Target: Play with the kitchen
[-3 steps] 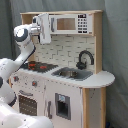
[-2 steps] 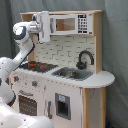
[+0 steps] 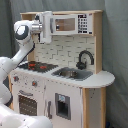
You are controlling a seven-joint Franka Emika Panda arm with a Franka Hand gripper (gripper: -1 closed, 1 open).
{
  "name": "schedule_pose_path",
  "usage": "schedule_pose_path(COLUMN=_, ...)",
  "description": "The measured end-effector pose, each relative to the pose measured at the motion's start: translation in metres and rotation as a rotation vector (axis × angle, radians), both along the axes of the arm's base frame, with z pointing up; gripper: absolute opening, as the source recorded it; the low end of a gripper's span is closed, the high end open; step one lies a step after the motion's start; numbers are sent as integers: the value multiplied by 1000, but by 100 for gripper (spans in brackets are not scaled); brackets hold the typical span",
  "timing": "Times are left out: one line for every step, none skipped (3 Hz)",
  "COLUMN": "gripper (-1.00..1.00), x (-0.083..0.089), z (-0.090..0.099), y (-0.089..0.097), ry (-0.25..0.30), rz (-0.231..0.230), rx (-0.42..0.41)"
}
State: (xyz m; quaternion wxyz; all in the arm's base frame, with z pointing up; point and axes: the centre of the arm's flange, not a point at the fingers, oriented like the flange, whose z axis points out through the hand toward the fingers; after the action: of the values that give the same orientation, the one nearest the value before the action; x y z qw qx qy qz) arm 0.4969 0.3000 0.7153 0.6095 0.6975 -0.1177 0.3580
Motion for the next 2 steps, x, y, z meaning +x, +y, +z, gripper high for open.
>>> schedule_pose_path(gripper=-100, x=-9, z=3, y=-5, ry=29, rz=43, rx=-12)
schedule_pose_path(gripper=-100, x=-19, z=5, y=-13, ry=49, rz=74, rx=-18)
